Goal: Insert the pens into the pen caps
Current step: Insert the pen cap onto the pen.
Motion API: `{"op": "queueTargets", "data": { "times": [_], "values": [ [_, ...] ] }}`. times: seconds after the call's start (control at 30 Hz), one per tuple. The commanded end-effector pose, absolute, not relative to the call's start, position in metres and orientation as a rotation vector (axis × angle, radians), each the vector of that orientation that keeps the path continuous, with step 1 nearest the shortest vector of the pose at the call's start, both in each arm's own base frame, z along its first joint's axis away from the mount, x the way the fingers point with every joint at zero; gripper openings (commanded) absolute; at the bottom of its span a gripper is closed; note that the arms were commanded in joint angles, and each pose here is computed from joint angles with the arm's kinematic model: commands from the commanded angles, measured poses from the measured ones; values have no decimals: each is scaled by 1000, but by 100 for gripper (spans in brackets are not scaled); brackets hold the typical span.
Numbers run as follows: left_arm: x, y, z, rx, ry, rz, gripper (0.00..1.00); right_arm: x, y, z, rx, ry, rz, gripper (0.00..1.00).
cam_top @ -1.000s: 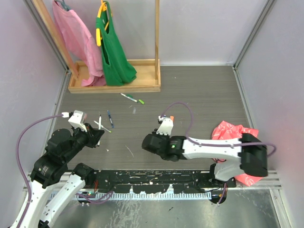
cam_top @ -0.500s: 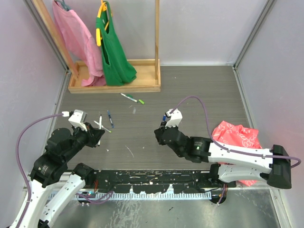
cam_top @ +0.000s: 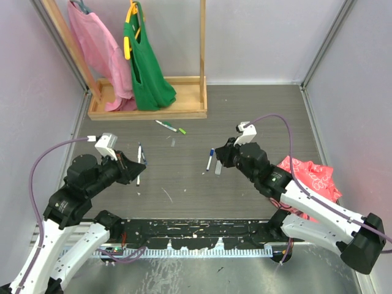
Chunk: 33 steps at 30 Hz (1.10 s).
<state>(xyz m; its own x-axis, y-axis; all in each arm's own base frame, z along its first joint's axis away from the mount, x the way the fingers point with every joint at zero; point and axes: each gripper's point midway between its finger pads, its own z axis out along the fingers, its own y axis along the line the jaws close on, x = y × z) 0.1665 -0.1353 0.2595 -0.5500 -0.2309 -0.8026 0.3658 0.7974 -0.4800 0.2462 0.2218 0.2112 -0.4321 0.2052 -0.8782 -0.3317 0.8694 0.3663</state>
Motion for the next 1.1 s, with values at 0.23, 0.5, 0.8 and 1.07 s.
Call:
{"op": "queueTargets", "data": {
  "times": [0.23, 0.5, 0.8, 1.07],
  "values": [
    [174, -167, 261, 95, 1995, -886, 0, 247, 225, 255, -152, 1760, 935, 0],
    [171, -227, 255, 252, 1969, -858, 0, 238, 217, 281, -128, 1668, 993, 0],
    [151, -299, 295, 422, 1767, -1054, 0, 220, 196, 359, -84, 1478, 1020, 0],
    [126, -338, 338, 603, 1580, -1225, 0, 198, 193, 436, -59, 1242, 1195, 0]
  ]
}}
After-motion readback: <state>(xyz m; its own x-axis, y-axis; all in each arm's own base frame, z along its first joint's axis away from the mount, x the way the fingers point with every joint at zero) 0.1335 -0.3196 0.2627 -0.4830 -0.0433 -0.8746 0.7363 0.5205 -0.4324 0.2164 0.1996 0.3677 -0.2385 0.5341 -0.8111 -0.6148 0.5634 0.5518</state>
